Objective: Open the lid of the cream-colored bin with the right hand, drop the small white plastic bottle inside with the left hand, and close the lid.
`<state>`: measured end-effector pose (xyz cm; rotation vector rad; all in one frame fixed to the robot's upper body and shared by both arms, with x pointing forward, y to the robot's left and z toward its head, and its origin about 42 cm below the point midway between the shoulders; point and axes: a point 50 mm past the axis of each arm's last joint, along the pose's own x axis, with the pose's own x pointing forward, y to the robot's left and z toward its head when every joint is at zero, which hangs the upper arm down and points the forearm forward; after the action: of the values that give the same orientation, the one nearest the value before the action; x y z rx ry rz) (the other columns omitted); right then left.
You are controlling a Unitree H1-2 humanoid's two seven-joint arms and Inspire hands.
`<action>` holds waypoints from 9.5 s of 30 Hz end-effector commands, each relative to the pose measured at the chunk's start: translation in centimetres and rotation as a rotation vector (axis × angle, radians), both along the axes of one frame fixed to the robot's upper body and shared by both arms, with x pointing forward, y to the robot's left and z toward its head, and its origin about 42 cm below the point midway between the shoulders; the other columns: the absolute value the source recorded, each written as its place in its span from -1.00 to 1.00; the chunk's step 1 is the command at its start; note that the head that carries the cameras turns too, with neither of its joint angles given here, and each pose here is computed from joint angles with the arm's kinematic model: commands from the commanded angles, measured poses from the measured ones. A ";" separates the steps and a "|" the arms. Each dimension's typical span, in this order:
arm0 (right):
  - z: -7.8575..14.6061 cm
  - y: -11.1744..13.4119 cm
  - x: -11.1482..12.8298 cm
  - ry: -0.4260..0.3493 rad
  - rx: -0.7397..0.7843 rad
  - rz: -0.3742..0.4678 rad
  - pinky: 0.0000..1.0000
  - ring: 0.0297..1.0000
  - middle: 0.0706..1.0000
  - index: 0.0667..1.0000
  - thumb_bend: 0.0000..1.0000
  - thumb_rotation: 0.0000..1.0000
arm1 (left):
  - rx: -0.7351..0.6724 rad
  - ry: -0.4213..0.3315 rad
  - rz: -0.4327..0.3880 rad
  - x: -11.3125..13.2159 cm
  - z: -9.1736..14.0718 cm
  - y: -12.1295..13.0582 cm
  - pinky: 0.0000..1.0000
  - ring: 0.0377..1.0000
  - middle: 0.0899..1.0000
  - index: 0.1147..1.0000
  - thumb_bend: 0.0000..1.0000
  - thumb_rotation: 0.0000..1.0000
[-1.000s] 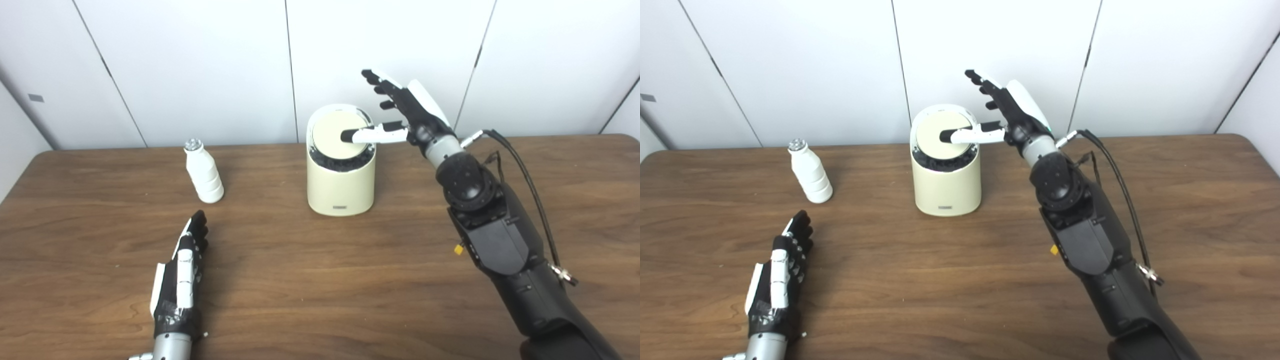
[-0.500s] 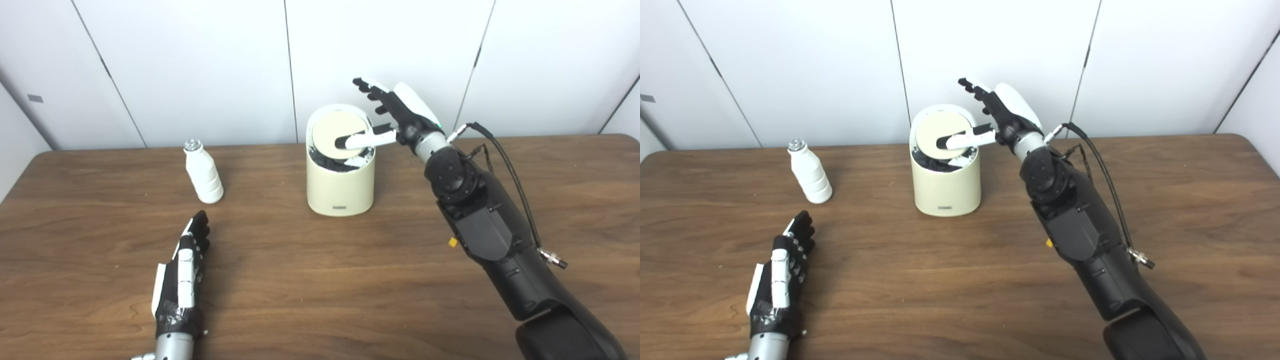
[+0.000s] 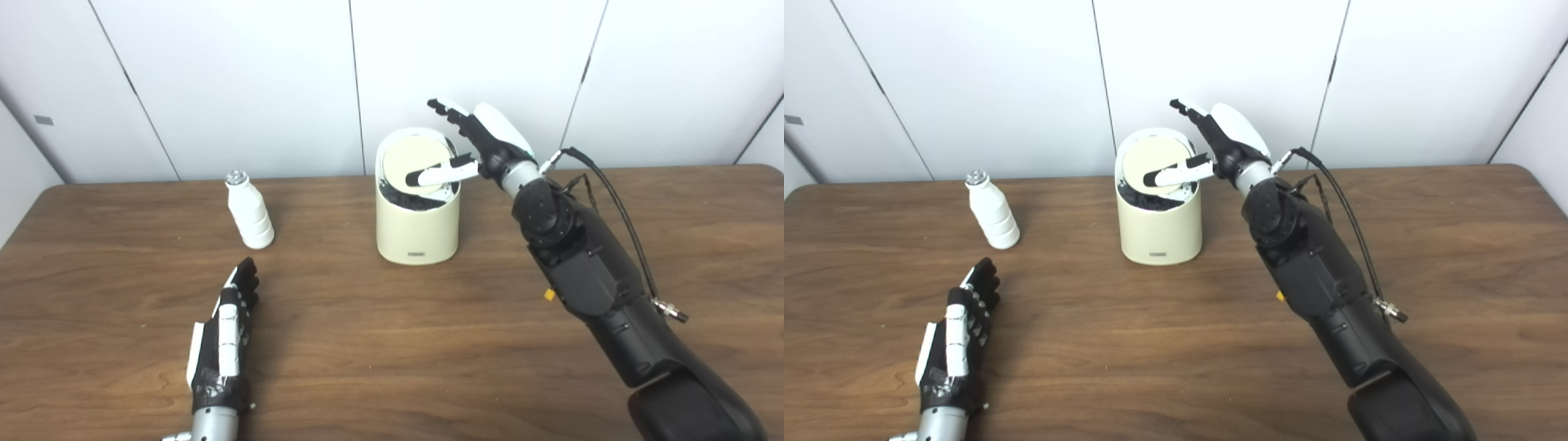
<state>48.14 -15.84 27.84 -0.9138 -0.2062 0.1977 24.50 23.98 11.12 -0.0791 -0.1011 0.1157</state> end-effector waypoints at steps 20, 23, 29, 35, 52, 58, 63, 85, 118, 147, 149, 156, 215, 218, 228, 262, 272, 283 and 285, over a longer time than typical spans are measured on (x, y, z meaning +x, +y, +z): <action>0.3 -0.6 0.1 -0.071 -0.111 -0.015 0.84 0.91 0.87 0.85 0.76 -0.54 | -0.018 0.018 -0.007 -0.2 -0.7 -0.8 0.96 0.94 0.90 0.85 0.24 1.00; 0.2 -0.8 0.1 -0.057 -0.071 -0.018 0.86 0.92 0.87 0.85 0.73 -0.40 | -0.018 0.017 -0.008 -0.2 -0.7 -0.8 0.97 0.94 0.90 0.85 0.24 1.00; 1.6 -1.0 0.3 0.196 0.481 0.005 0.87 0.92 0.90 0.86 0.34 0.40 | -0.017 0.012 -0.011 -0.1 -0.8 -0.7 0.96 0.93 0.91 0.86 0.23 0.98; 2.3 -1.7 0.8 0.272 0.961 0.060 1.00 1.00 0.98 0.86 0.12 0.83 | -0.016 0.012 -0.010 -0.2 -0.7 -0.5 0.95 0.93 0.90 0.86 0.22 0.98; 1.8 -5.5 -2.1 0.367 1.399 0.109 1.00 1.00 1.00 0.91 0.19 1.00 | -0.002 0.012 -0.014 -0.3 -0.5 -0.1 0.97 0.94 0.92 0.88 0.23 1.00; 0.3 -7.4 -4.5 0.360 1.398 0.069 1.00 1.00 1.00 0.90 0.17 1.00 | -0.005 0.009 -0.020 -0.4 -0.4 0.1 0.99 0.95 0.93 0.89 0.22 1.00; -0.9 -9.1 -6.7 0.355 1.401 0.069 1.00 1.00 1.00 0.91 0.19 1.00 | 0.006 0.013 -0.021 -0.4 -0.4 0.4 1.00 0.97 0.94 0.90 0.22 1.00; -10.3 -14.9 -17.3 0.157 1.105 -0.111 1.00 1.00 0.95 0.85 0.25 0.96 | 0.033 0.006 -0.020 -0.1 -0.2 1.2 1.00 0.96 0.92 0.89 0.28 1.00; -15.5 -15.8 -20.7 -0.012 0.934 -0.153 1.00 0.94 0.92 0.89 0.22 0.94 | 0.019 0.018 -0.013 -0.7 0.0 0.0 0.98 0.96 0.92 0.88 0.30 0.96; -11.0 -12.0 -22.0 -0.010 0.946 -0.171 0.88 0.89 0.87 0.82 0.05 0.91 | 0.297 -0.093 0.143 0.0 4.3 0.2 0.73 0.80 0.77 0.78 0.59 -0.04; -10.9 -12.1 -22.0 -0.011 0.947 -0.170 0.89 0.89 0.87 0.83 0.06 0.89 | 0.344 -0.109 0.166 0.3 5.6 0.4 0.63 0.73 0.75 0.76 0.72 -0.04; -11.4 -12.4 -21.8 -0.013 0.909 -0.164 0.96 0.93 0.88 0.85 0.07 0.91 | 0.471 -0.127 0.174 1.9 8.7 1.7 0.68 0.78 0.76 0.80 0.81 -0.10; -13.5 -13.1 -21.9 -0.002 0.669 -0.165 0.89 0.86 0.77 0.83 0.36 0.95 | 1.159 0.054 0.247 18.6 10.8 4.1 0.48 0.61 0.51 0.53 0.77 -0.32; -13.5 -13.1 -21.9 0.003 0.676 -0.163 0.90 0.86 0.77 0.83 0.35 0.96 | 1.157 0.051 0.245 18.5 10.8 4.2 0.44 0.57 0.47 0.51 0.75 -0.37; -13.7 -13.2 -21.7 0.014 0.686 -0.165 0.87 0.87 0.77 0.85 0.35 0.97 | 1.172 0.047 0.262 18.4 10.9 4.3 0.36 0.49 0.43 0.46 0.72 -0.42; -14.4 -13.3 -21.7 0.020 0.681 -0.169 0.89 0.87 0.77 0.83 0.38 0.95 | 0.982 0.005 0.276 18.8 10.9 4.2 -0.09 0.04 0.07 0.18 0.62 -0.89; -14.5 -13.6 -21.7 0.025 0.663 -0.168 0.93 0.90 0.79 0.85 0.40 0.97 | 0.884 -0.069 0.329 19.3 10.2 4.0 -0.21 -0.23 -0.12 -0.13 0.00 -1.00; -14.4 -13.7 -21.7 0.013 0.663 -0.161 0.88 0.87 0.77 0.85 0.32 0.97 | 0.873 -0.106 0.341 19.5 9.9 3.7 -0.19 -0.20 -0.09 -0.16 0.00 -1.00; -14.4 -13.6 -21.7 0.011 0.658 -0.161 0.88 0.87 0.77 0.85 0.35 0.98 | 0.860 -0.126 0.340 19.2 10.1 3.6 -0.19 -0.20 -0.09 -0.16 0.00 -1.00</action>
<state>26.07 -29.23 12.41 -0.2578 -0.1115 -0.0247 42.67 27.83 17.96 0.8169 -0.1587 0.3622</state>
